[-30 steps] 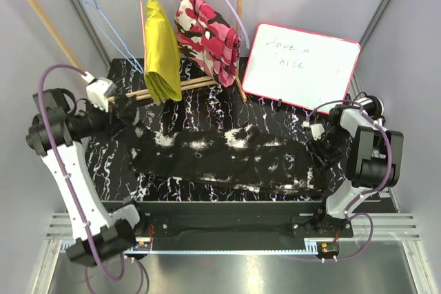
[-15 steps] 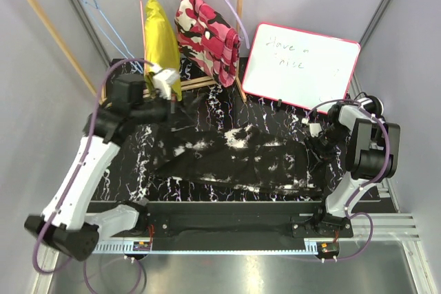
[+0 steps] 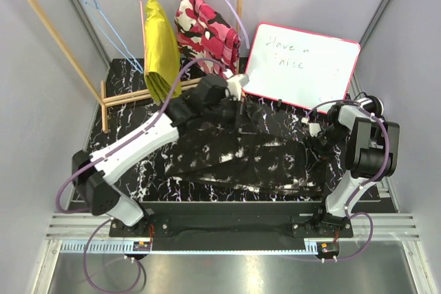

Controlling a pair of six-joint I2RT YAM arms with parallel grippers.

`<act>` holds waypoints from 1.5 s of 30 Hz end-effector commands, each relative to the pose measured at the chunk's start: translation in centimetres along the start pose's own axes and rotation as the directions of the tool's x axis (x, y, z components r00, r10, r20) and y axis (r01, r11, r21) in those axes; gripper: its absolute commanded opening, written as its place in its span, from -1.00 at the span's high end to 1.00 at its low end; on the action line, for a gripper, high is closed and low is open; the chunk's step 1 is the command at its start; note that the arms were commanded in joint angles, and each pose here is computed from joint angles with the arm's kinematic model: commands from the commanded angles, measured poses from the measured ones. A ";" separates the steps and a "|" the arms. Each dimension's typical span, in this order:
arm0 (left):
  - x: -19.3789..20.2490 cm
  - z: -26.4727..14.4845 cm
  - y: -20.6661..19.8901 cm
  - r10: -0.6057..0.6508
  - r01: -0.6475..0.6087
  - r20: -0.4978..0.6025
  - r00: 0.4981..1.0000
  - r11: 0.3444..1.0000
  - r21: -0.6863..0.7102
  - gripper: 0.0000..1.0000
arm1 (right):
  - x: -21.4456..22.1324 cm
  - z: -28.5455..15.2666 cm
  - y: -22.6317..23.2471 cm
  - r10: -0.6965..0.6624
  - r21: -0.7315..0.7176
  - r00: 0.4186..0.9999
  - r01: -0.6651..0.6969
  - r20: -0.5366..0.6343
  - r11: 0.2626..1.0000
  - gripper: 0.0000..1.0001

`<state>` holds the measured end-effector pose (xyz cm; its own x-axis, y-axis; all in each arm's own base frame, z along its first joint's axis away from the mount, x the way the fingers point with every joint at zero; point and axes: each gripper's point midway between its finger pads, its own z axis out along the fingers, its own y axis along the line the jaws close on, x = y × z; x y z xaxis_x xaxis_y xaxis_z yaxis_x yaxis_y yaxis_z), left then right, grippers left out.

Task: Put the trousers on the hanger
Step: Fold the trousers

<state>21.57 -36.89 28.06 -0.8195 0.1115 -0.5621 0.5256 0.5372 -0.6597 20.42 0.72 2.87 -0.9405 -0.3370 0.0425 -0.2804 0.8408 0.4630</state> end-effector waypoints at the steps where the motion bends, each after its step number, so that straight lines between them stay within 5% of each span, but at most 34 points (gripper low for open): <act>1: -1.8 2.7 -4.7 -0.034 0.028 0.060 0.998 0.996 0.088 0.82 | -1.7 -0.2 1.0 0.006 -0.063 0.998 -0.001 0.065 0.998 0.04; 16: 1.7 11.5 -7.9 -0.097 0.102 -0.055 0.994 0.989 0.108 0.88 | -1.7 0.3 1.0 -0.016 -0.066 0.996 0.021 0.082 0.998 0.08; 29: 2.0 15.3 -4.9 -0.115 0.115 -0.023 0.993 0.993 -0.011 0.78 | -1.9 -0.5 1.2 -0.036 -0.042 0.993 0.041 0.111 0.998 0.02; 32: 1.6 15.7 -4.2 -0.097 0.096 -0.013 0.995 0.995 -0.027 0.54 | -2.1 -1.1 1.1 -0.040 -0.022 0.991 0.043 0.125 0.999 -0.03; 36: 0.3 14.7 -3.8 -0.037 0.037 0.009 0.999 0.999 -0.016 -0.25 | -2.4 -2.8 0.6 -0.052 0.019 0.987 0.050 0.154 0.999 -0.10; 38: -0.2 12.8 -3.6 0.015 -0.015 0.024 1.000 1.000 0.009 -0.43 | -2.3 -4.0 0.2 -0.048 0.035 0.985 0.043 0.168 0.998 -0.12; 45: -2.3 3.6 3.3 0.344 -0.348 0.060 0.937 0.934 0.082 -0.64 | -1.6 -6.8 -2.0 -0.043 0.082 0.980 0.028 0.195 0.996 -0.13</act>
<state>23.67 -43.90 19.77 -0.8036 0.1968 -0.5617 0.5618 0.5625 -0.6067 23.52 -1.67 5.87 -0.9577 -0.2670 -0.1075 -0.2868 0.8547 0.4328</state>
